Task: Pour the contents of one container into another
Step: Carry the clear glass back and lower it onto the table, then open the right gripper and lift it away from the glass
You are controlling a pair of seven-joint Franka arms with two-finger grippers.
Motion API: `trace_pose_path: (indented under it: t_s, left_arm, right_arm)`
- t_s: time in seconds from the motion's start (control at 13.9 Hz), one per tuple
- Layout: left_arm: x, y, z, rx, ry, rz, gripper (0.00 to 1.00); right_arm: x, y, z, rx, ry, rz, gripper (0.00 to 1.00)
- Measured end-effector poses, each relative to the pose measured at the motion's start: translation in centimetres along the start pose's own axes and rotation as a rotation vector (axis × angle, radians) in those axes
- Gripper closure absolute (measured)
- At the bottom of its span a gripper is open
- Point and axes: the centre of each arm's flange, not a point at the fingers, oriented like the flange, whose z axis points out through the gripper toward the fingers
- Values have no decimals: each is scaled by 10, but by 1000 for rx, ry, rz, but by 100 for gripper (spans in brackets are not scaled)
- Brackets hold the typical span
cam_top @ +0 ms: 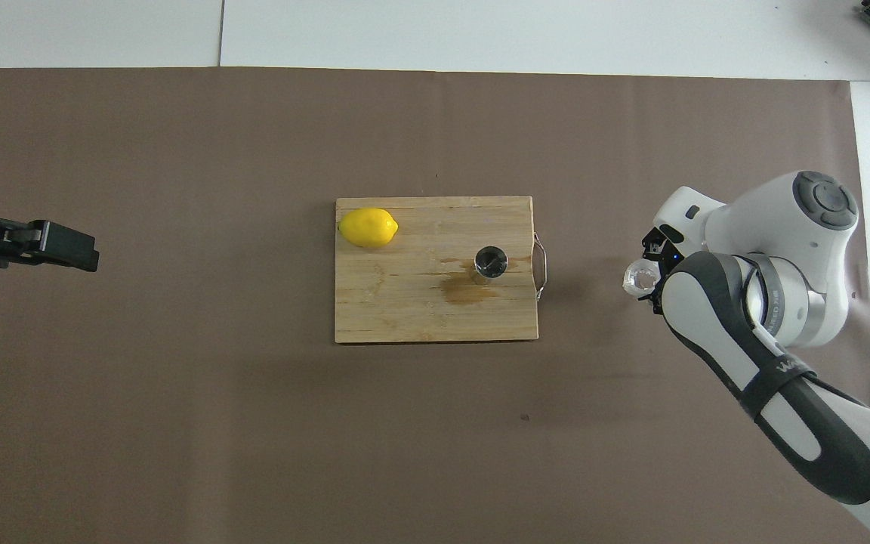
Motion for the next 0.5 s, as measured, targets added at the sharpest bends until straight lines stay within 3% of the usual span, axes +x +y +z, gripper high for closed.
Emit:
trace_pose_path:
  t_s: [0.43, 0.5]
  left_arm:
    - [0, 0, 0, 0, 0, 0, 0]
    - [0, 0, 0, 0, 0, 0, 0]
  right_arm:
    - [-15, -7, 21, 21, 10, 5, 49]
    - [-15, -7, 21, 21, 11, 5, 42]
